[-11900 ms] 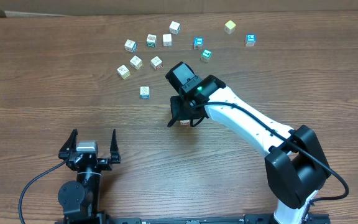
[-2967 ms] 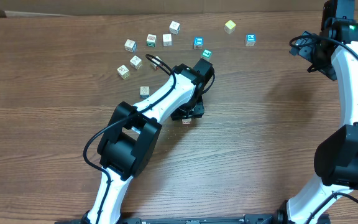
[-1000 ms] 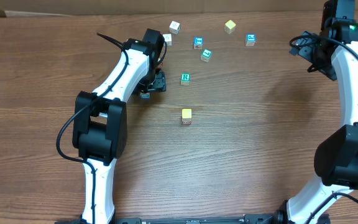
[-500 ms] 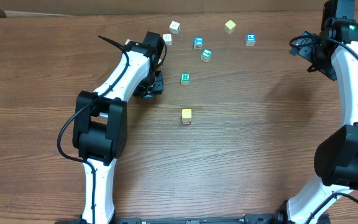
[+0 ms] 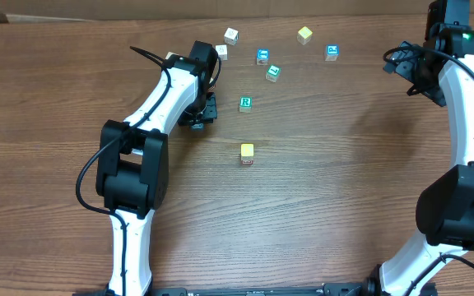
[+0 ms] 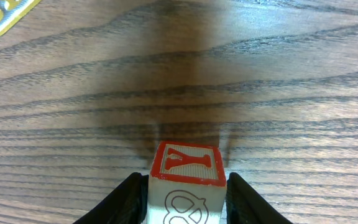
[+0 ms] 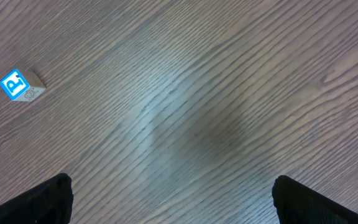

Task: Form a tower
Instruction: 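Lower the left gripper and grasp the red-topped Y block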

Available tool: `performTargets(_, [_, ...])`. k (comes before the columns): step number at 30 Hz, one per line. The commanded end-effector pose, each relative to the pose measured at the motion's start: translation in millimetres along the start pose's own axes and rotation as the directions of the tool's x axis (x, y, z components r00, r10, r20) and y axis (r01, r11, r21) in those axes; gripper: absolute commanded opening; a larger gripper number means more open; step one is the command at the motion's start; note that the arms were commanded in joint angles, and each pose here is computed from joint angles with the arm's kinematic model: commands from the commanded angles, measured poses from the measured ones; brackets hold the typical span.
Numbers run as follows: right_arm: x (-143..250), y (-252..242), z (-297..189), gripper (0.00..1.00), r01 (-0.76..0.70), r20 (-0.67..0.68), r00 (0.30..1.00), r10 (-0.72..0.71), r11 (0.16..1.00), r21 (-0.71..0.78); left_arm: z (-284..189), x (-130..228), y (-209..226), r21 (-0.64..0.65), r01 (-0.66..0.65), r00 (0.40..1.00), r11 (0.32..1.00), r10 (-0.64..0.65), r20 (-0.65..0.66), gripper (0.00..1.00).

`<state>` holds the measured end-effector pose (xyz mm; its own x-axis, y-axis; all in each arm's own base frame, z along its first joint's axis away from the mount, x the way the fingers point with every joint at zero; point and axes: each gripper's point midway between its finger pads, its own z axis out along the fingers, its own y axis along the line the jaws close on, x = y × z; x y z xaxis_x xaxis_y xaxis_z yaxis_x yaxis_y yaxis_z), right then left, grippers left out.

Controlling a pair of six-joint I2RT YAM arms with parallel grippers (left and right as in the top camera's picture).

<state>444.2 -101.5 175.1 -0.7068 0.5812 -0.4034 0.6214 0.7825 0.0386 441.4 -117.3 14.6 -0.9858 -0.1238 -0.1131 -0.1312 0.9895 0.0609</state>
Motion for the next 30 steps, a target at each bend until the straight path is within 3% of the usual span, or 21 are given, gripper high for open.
performTargets(1, [-3.8, -0.4, -3.9, 1.0, -0.004, 0.015, 1.0, 0.004, 1.0, -0.003, 2.7, -1.4, 6.6, -0.015, 0.008, 1.0, 1.0, -0.008, 0.002, 0.39])
performTargets(12, [-3.7, -0.5, -3.8, 1.0, -0.004, 0.015, 1.0, 0.004, 1.0, -0.003, 2.7, -3.3, 5.6, -0.011, -0.033, 0.999, 0.999, 0.033, 0.009, 0.4])
performTargets(21, [-3.8, -0.4, -3.9, 1.0, -0.004, 0.015, 1.0, 0.004, 1.0, -0.003, 1.9, -3.2, 5.0, -0.007, -0.035, 0.999, 0.999, 0.035, 0.008, 0.29])
performTargets(30, [-3.8, -0.4, -3.9, 1.0, -0.004, 0.015, 1.0, 0.004, 1.0, -0.003, -24.5, -11.1, 4.4, -0.006, -0.035, 0.999, 0.999, 0.035, 0.012, 0.26])
